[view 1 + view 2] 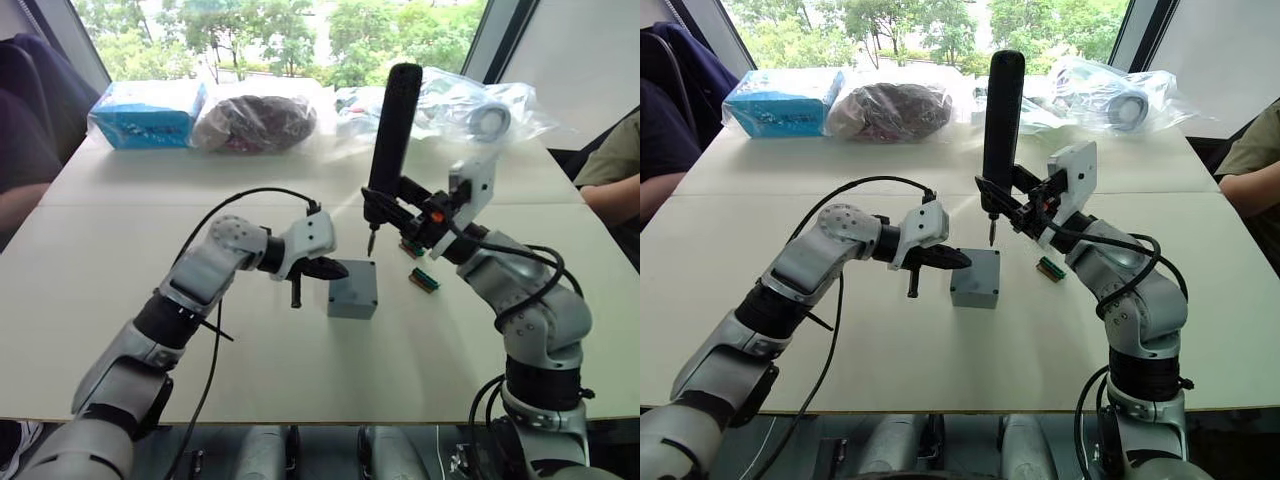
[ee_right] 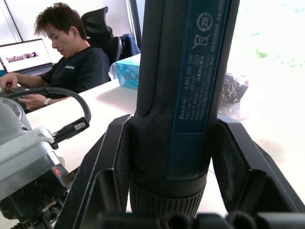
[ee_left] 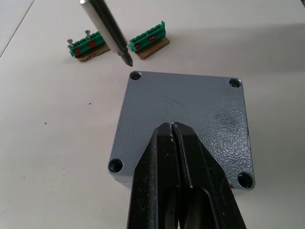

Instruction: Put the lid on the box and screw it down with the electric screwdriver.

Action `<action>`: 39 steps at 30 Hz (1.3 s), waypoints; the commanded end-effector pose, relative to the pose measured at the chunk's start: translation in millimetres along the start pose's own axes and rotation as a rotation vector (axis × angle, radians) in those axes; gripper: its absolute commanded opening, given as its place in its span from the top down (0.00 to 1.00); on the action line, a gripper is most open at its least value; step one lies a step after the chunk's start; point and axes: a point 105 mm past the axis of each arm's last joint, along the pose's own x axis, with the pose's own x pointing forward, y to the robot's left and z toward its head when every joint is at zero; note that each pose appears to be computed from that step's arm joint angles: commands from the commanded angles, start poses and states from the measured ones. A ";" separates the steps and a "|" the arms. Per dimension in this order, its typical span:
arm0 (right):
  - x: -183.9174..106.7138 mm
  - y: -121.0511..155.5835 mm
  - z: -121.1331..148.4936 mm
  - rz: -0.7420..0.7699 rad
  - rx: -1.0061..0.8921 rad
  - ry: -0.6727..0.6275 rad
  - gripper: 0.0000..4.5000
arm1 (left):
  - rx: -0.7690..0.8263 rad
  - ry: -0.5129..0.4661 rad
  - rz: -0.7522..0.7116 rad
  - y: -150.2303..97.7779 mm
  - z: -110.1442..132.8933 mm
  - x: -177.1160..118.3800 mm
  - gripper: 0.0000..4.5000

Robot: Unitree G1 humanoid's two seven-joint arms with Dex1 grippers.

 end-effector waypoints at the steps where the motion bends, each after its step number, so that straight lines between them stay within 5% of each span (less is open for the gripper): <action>1: -3.1 -4.0 8.1 -0.033 -0.056 -0.067 0.59 | 0.029 -0.009 -0.006 -1.2 4.5 0.9 1.00; 39: -22.8 10.9 -67.9 -0.049 -0.037 0.090 0.59 | -0.002 0.048 -0.032 -17.0 -23.4 12.5 1.00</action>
